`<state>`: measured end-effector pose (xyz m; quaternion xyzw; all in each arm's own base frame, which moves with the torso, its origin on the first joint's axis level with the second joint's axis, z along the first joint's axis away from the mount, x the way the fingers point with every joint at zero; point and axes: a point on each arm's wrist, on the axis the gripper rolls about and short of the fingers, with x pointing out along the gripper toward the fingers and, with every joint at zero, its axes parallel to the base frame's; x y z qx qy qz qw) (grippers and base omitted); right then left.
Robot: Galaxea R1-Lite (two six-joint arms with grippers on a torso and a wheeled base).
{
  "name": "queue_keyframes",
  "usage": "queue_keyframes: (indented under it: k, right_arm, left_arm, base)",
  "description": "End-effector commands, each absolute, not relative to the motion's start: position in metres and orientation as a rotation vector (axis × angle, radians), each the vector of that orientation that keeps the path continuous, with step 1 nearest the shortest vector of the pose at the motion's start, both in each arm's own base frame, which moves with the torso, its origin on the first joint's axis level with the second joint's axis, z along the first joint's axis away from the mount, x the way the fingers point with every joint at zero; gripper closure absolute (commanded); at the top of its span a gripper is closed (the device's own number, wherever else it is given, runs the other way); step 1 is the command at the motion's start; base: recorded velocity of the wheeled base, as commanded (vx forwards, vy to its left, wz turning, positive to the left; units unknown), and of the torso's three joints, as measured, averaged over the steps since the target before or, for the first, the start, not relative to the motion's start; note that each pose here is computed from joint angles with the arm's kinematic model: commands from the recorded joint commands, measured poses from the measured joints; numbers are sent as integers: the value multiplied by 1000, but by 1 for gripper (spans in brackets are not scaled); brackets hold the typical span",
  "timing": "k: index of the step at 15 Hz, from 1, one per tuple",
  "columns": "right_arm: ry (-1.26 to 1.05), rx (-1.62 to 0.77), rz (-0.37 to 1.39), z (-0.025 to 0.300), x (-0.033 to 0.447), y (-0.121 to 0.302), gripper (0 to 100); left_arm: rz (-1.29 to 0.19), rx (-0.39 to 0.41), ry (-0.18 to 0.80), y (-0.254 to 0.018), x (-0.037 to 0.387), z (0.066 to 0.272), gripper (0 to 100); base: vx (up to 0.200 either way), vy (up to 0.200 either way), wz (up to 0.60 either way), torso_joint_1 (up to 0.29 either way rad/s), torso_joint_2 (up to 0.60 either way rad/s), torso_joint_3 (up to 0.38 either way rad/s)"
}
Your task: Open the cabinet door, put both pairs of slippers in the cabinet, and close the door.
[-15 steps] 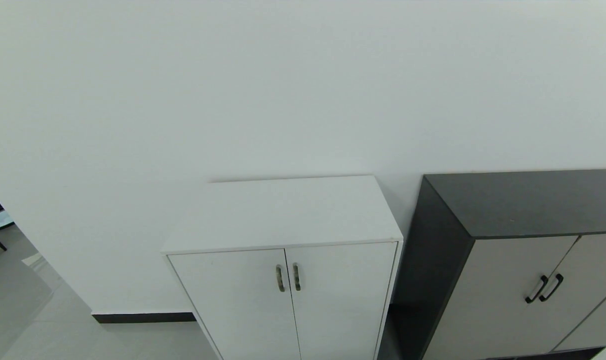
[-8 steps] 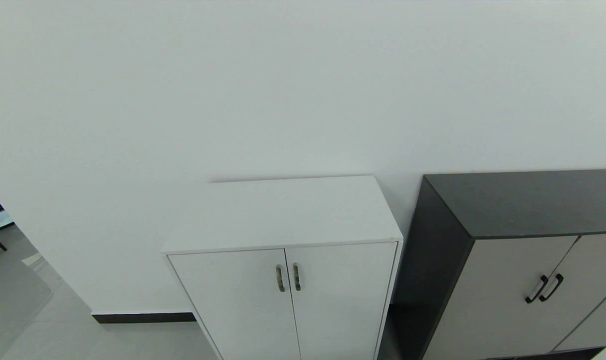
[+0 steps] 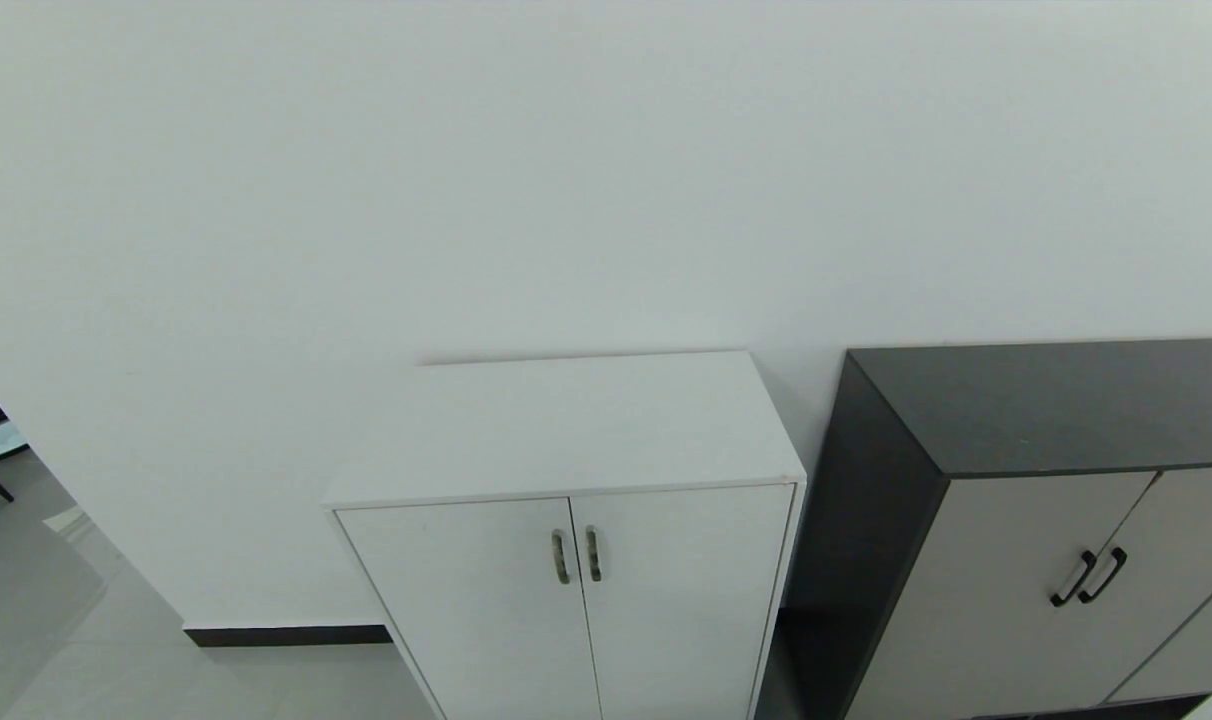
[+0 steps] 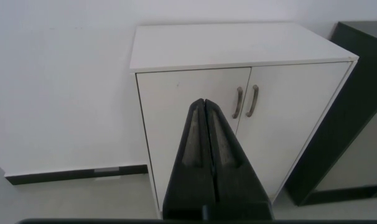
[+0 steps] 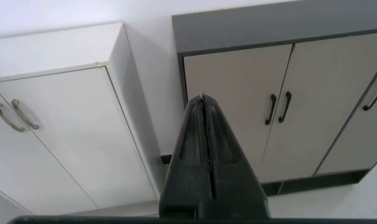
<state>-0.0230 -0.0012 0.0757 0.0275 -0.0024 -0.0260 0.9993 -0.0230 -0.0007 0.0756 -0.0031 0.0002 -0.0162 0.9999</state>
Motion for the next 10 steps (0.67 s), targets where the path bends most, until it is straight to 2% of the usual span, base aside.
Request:
queue_keyframes:
  k: [1,10]
  right_arm:
    - [-3,55,-51,76,-23,-1,100]
    - [-3,46,-49,76,-23,-1,100]
  left_arm:
    - [-32,-6,2,-1,-23,76,100]
    - [-32,-6,2,-1,-23,76,100]
  base:
    - [0,0,0,0,0,0]
    - [0,0,0,0,0,0]
